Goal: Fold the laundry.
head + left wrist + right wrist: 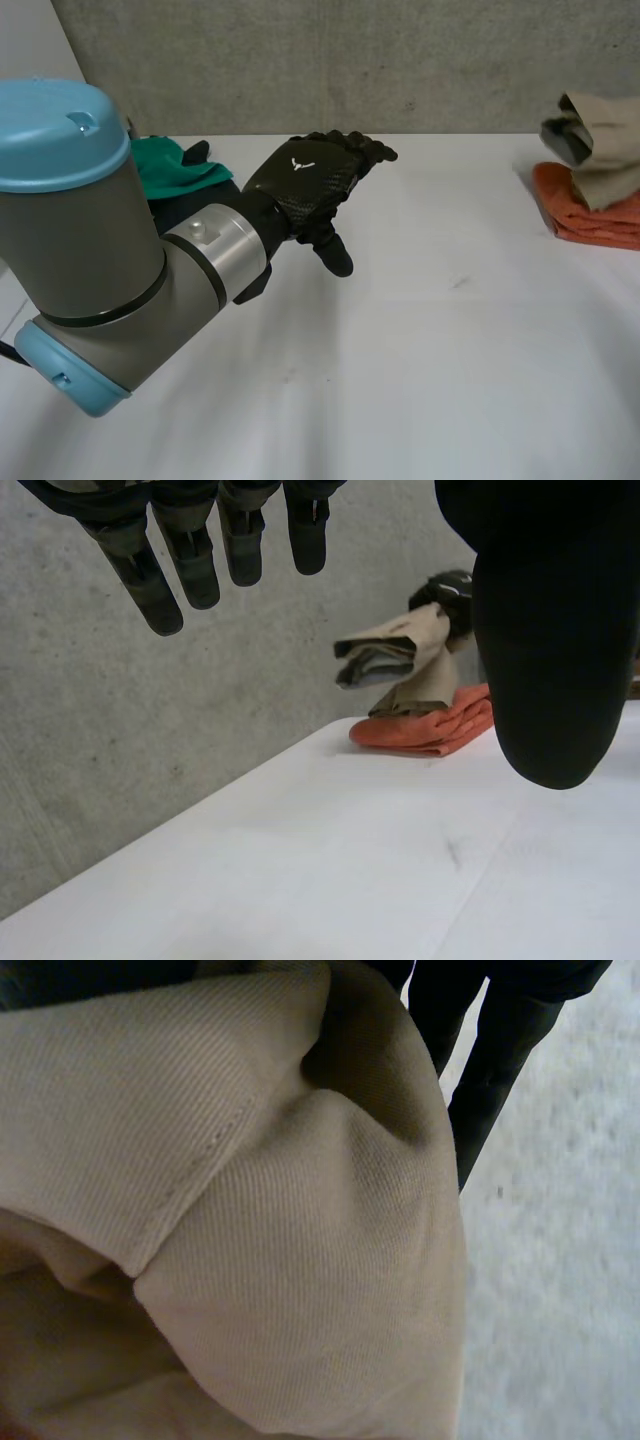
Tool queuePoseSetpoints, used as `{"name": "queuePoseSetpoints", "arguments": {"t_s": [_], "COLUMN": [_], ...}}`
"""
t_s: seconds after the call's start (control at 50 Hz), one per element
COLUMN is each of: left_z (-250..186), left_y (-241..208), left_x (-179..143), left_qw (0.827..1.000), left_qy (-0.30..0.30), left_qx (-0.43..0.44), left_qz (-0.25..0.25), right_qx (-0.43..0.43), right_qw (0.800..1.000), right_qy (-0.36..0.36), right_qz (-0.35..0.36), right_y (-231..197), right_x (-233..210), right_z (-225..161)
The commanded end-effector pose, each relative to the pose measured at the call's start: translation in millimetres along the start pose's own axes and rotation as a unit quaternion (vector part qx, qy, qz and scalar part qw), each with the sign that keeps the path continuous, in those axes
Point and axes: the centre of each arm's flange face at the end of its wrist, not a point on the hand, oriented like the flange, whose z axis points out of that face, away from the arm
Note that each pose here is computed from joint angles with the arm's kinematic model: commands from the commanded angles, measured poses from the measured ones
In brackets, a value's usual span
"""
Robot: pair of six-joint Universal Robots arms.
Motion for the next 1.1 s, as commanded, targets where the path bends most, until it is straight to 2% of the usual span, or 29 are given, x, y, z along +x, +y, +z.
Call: {"name": "queuePoseSetpoints", "arguments": {"t_s": [0.02,0.24,0.44,0.6,0.68,0.74,0.76,0.8,0.86,0.94,0.96,1.02,1.04,1.1], "left_z": [2,1,0,-3,-6,-11,-12,-15,-18,-19,-17,-16,-17,-15], "left_y": [5,7,7,2,-7,-22,-26,-39,-58,-82,-87,-90,-87,-74], "left_x": [0,2,8,19,23,24,24,20,16,-15,-40,-86,-116,-158], "left_qw": [1.000,1.000,1.000,0.999,0.999,0.998,0.998,0.997,0.994,0.988,0.984,0.975,0.968,0.958], "left_qy": [0.000,0.003,0.010,0.032,0.046,0.047,0.047,0.039,0.029,-0.036,-0.079,-0.147,-0.187,-0.238], "left_qx": [-0.004,-0.007,-0.005,0.002,0.015,0.038,0.045,0.071,0.106,0.150,0.159,0.162,0.155,0.132], "left_qz": [-0.002,-0.002,-0.002,0.001,0.001,0.002,0.002,0.004,0.013,0.027,0.032,0.049,0.063,0.091], "right_qx": [-0.040,-0.071,-0.112,-0.190,-0.235,-0.249,-0.250,-0.252,-0.222,-0.130,-0.114,-0.062,-0.050,-0.017], "right_qw": [0.999,0.996,0.992,0.978,0.956,0.939,0.927,0.916,0.919,0.951,0.956,0.974,0.977,0.984], "right_qy": [-0.005,-0.004,0.032,0.072,0.109,0.140,0.164,0.188,0.204,0.165,0.155,0.100,0.082,0.011], "right_qz": [0.019,0.046,0.053,-0.048,-0.134,-0.192,-0.226,-0.249,-0.255,-0.228,-0.221,-0.195,-0.192,-0.180], "right_y": [47,60,33,-20,-62,-86,-105,-117,-140,-187,-195,-215,-219,-221], "right_x": [9,-4,8,54,80,91,96,98,81,21,7,-46,-61,-119], "right_z": [-30,-43,-47,-80,-98,-98,-95,-93,-76,-45,-43,-42,-43,-53]}}
